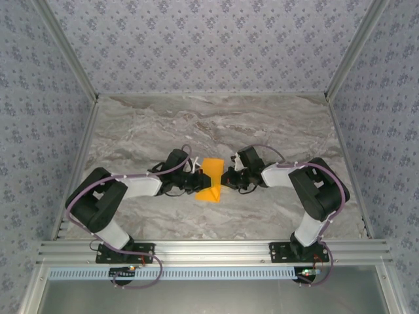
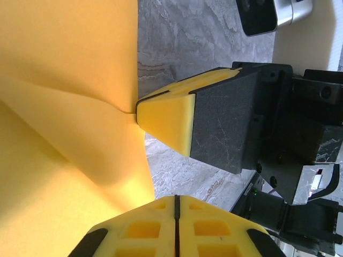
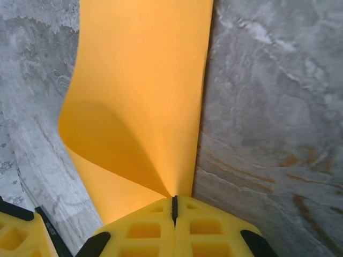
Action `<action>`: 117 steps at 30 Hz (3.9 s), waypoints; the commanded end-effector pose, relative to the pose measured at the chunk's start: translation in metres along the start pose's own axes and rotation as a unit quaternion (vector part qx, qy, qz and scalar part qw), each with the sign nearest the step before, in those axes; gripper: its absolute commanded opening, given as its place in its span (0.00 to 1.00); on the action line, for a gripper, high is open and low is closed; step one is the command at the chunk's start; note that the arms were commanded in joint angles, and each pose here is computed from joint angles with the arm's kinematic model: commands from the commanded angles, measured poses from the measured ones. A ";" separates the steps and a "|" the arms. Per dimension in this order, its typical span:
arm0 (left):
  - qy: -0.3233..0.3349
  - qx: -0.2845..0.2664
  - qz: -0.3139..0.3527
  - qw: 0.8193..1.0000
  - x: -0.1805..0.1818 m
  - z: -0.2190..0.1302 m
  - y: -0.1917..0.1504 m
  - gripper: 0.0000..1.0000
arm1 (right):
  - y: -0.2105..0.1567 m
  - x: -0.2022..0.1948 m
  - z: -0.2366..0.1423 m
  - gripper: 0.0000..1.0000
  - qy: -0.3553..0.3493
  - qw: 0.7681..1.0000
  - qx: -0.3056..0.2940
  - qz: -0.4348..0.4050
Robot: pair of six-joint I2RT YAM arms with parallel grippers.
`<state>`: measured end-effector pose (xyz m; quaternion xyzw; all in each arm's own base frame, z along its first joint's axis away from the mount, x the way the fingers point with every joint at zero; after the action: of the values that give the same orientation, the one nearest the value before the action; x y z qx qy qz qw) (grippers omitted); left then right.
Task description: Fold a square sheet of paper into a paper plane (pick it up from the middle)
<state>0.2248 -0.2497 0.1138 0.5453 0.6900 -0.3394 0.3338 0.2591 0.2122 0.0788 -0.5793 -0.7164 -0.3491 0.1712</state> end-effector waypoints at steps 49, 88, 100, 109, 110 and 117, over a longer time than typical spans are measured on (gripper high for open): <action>0.050 0.018 -0.010 0.999 0.016 0.028 0.015 0.10 | 0.019 -0.007 0.008 0.02 -0.009 1.000 0.009 -0.026; 0.106 0.015 -0.034 0.994 0.042 0.034 0.010 0.10 | 0.019 -0.004 0.000 0.06 -0.028 0.999 0.006 -0.027; 0.128 0.006 -0.045 0.991 0.050 0.034 0.008 0.09 | 0.017 0.020 -0.003 0.03 -0.030 0.997 0.007 -0.070; 0.131 0.004 -0.046 0.990 0.050 0.033 0.009 0.08 | 0.012 0.012 0.017 0.00 -0.049 0.997 0.031 -0.059; 0.130 0.004 -0.046 0.991 0.049 0.033 0.009 0.08 | 0.011 0.009 0.018 0.00 -0.058 0.996 0.035 -0.058; 0.107 -0.008 -0.019 0.994 0.026 0.024 0.011 0.09 | -0.003 -0.006 0.021 0.00 -0.101 0.990 0.076 -0.064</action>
<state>0.2355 -0.2585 0.0728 0.5552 0.7254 -0.3057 0.2686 0.2689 0.2337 0.0811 -0.5413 -0.7700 -0.3088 0.1370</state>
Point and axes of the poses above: each hand's point on the last joint's axis, 136 mm out from that joint toward the fingers, its own z axis out along the fingers, its own x axis along the line the jaws close on, y = z × x, the point moved 8 cm from there along -z, back along the fingers, and after that the axes turned 15 degrees about -z, right-handed, at the moved point
